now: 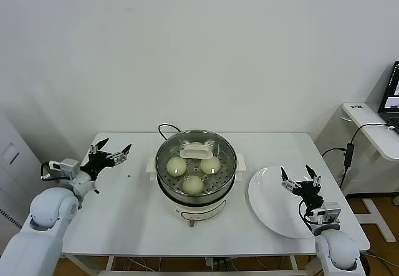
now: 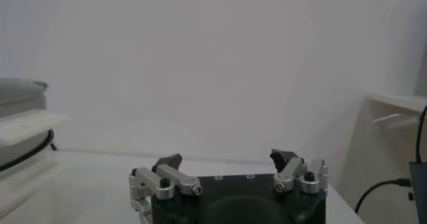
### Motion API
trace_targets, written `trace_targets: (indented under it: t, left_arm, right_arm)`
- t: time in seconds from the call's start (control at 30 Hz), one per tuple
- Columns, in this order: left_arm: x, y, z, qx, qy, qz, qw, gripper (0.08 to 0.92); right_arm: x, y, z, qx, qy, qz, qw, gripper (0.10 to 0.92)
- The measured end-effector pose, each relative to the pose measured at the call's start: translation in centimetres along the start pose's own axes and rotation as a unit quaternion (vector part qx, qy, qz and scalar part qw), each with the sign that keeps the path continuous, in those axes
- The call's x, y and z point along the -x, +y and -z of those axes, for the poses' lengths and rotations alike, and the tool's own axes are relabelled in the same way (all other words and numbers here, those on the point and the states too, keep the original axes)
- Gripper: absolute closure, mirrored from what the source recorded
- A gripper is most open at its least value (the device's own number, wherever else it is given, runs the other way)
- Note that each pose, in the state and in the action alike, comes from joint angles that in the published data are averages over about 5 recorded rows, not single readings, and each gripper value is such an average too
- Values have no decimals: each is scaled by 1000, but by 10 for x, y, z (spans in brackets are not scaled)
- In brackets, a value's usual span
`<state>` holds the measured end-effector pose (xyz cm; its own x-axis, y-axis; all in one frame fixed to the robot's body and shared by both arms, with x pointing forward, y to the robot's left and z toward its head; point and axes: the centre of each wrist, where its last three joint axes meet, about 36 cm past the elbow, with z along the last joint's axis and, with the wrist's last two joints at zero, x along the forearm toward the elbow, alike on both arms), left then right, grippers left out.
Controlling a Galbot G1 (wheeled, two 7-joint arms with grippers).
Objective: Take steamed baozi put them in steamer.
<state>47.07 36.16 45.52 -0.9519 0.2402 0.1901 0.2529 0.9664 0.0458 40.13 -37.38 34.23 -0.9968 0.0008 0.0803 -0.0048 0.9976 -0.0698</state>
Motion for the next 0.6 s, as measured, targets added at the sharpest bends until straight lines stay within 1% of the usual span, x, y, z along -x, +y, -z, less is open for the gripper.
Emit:
trace_targets:
  t: [0.3,0.6]
  left_arm:
    - [3,6,-40,-27,5,24,999,177]
    - [-2,-1,-68,-25,23,37,999,177]
  right_arm:
    - [-2,3,-2,0,5,-6,1000,200]
    - [-7,6,-6,-4,17,-6,1000,200]
